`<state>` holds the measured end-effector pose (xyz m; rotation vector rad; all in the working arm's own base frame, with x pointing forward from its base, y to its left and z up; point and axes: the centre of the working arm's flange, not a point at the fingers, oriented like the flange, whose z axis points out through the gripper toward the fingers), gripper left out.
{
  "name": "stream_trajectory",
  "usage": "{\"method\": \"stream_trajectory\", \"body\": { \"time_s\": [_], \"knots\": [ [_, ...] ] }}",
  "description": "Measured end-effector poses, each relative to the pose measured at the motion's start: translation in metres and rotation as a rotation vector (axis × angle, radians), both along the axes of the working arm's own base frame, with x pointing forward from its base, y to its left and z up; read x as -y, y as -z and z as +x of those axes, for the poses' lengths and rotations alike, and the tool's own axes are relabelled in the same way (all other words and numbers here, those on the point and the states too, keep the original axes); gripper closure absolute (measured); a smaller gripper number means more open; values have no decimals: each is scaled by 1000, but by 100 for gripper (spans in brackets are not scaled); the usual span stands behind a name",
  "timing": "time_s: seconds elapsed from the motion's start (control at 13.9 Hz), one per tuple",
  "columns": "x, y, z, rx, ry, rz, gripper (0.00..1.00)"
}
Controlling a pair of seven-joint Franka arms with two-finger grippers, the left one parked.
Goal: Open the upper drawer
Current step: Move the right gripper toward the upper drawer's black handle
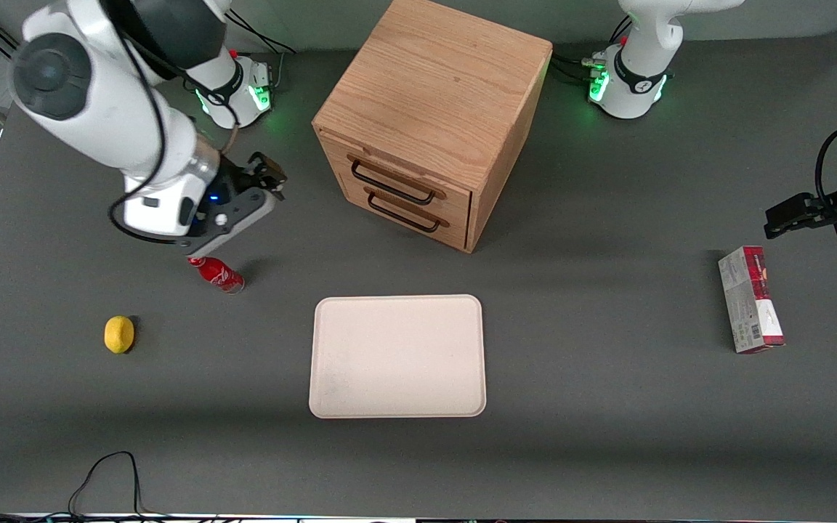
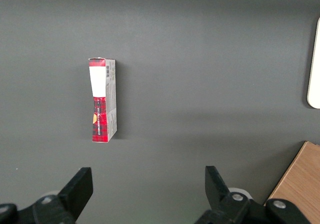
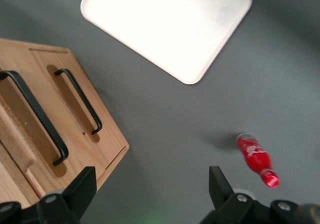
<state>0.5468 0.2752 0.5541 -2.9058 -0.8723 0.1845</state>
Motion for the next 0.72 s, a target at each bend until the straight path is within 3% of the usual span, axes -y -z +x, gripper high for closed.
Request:
{"method": "stream_trajectory", "body": {
  "time_s": [0.36,0.72],
  "knots": [
    [-58,52,-9,-100,-87,26,0],
    [-92,72,-10,-114,-159,52,0]
  ]
}}
